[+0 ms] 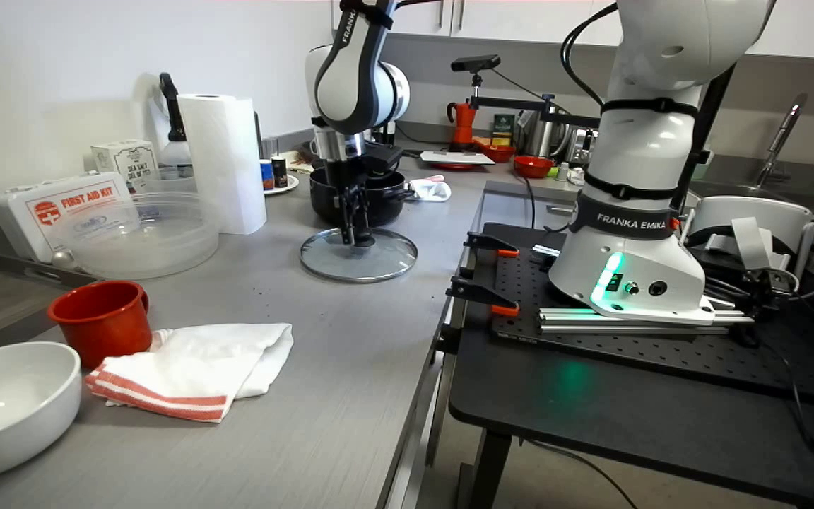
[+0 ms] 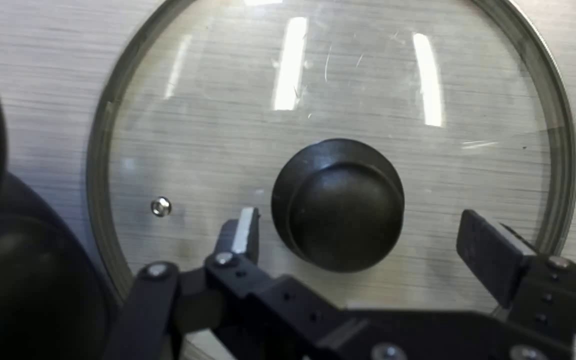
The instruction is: Put the glass lid on the pot
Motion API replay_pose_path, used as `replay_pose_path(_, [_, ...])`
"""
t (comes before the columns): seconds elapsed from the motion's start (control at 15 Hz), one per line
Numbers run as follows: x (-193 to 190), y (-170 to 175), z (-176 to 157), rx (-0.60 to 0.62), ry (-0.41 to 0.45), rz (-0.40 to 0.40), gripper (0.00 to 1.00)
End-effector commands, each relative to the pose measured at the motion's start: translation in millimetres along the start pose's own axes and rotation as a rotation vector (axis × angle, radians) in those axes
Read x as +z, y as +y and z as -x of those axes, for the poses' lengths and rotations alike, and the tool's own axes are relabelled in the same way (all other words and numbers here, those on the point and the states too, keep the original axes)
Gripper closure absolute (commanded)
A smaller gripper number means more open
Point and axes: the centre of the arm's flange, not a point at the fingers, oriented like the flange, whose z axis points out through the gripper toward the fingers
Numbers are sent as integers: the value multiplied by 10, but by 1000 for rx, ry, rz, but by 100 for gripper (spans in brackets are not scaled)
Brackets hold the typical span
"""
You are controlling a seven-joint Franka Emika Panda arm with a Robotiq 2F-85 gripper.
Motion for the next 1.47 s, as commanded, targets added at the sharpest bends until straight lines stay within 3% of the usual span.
replay_pose_path(0.0, [-8,-31,53,-2,6,-9,26])
replay_pose_path(0.13, [-6,-33,53,-2,6,-10,31])
replay_pose_path(0.4, [-18,-23,54,0,8,-11,62])
replay_pose_path(0.6, [-63,-18,47,2,16,-11,75])
replay_pose_path(1.0, [-219,-93,73,-20,34,-2,75])
replay_pose_path(1.4, [-652,-525,-14,-138,79,21,75])
